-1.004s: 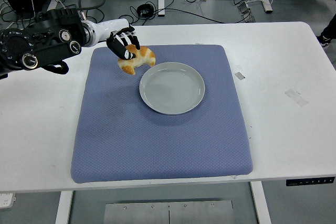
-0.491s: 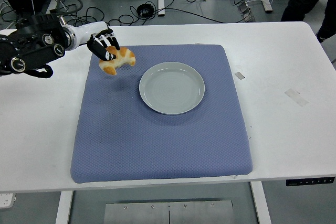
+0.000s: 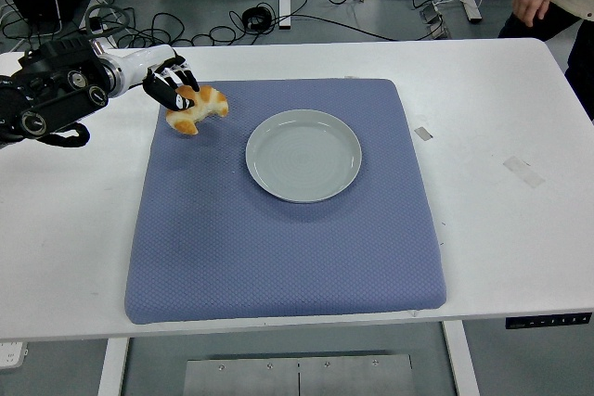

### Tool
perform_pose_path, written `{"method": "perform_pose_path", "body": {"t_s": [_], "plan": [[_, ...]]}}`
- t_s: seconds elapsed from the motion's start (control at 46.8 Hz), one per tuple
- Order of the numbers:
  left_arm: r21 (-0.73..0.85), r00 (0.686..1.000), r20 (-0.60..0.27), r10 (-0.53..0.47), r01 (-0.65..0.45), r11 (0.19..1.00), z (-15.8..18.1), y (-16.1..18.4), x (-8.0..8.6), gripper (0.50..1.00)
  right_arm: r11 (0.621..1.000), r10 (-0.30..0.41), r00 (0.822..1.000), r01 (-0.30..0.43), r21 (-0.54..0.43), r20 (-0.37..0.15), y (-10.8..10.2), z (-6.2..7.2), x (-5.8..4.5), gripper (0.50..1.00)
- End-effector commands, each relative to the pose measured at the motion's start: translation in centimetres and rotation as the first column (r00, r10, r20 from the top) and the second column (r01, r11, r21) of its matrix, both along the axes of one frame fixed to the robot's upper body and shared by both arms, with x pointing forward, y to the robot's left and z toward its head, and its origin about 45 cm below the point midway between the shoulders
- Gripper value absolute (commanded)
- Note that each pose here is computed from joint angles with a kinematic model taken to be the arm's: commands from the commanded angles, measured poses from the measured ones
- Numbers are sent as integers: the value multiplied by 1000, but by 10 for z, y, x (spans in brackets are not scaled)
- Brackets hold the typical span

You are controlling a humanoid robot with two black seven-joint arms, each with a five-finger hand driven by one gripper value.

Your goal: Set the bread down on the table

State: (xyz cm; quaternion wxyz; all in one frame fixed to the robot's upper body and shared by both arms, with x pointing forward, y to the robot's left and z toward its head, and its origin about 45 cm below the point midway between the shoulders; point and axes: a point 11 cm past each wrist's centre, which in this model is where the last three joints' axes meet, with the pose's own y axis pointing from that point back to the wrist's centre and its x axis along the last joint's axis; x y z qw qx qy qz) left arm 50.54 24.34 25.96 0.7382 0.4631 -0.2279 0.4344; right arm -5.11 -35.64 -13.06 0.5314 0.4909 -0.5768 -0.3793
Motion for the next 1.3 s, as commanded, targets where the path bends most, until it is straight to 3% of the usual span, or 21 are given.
{"method": "perform_pose_path", "body": {"t_s": [0.0,0.684,0.726,0.748,0.962,1.282], "plan": [[-10,1000,-1,-5,5,1000,-2,-6,1,500,1000,0,1000,0,0,0,0,0,0,1000],[-23,999,-21,-28,27,999,-12,-22,-3,500,1000,0,1000,0,0,0,0,0,0,1000],[-25,999,-21,-28,28,999,-13,-23,-3,620,1000,0,1000,0,0,0,0,0,0,1000],[-28,999,-24,-29,29,999,-13,-24,-4,639,1000,0,1000,0,0,0,0,0,0,1000],[-36,999,-26,-26,25,999,-13,-24,-4,714,1000,0,1000,0,0,0,0,0,0,1000],[-72,999,-24,-38,36,997,-10,-34,-5,961,1000,0,1000,0,0,0,0,0,0,1000]]}}
